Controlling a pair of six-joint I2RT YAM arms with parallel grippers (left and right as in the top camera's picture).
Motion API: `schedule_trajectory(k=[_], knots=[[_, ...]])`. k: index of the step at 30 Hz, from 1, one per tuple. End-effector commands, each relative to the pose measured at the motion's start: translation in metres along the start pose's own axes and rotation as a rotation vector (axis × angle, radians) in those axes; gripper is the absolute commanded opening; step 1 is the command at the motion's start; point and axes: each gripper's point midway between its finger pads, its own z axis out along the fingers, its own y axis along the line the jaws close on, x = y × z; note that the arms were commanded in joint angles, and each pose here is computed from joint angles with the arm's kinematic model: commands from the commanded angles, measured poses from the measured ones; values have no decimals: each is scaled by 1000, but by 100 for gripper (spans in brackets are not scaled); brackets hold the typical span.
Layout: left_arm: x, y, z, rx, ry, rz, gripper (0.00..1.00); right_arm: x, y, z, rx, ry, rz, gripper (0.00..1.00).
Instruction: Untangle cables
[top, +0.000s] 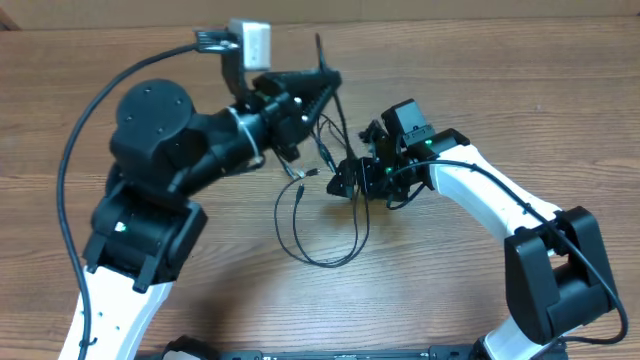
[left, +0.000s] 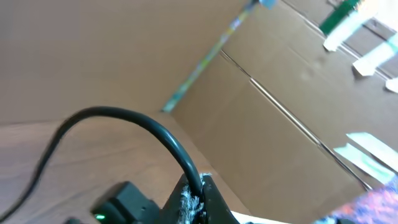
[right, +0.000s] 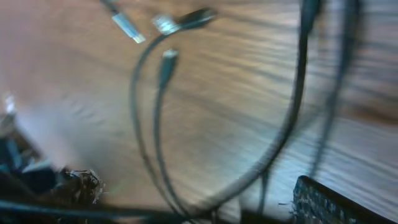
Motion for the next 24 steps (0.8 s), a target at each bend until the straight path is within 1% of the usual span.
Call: schedule_trajectory(k=[1, 6, 8, 14, 19, 21, 24], knots=[[-36, -26, -46, 18, -136, 67, 4, -8, -48, -8, 197, -78, 117, 100], [-57, -33, -81, -22, -238, 118, 4, -4, -89, -14, 340, -116, 224, 100], [-64, -36, -96, -40, -280, 140, 4, -4, -100, -17, 373, -128, 242, 100], [-79, -47, -131, -90, -389, 204, 4, -5, -120, -27, 391, -147, 299, 100], [-78, -46, -135, -103, -388, 202, 4, -7, -128, -32, 394, -156, 327, 100], [-74, -38, -134, -129, -370, 176, 4, -7, -128, -32, 393, -154, 327, 100], [-74, -30, -134, -168, -374, 191, 4, -5, -128, -32, 390, -146, 329, 100]])
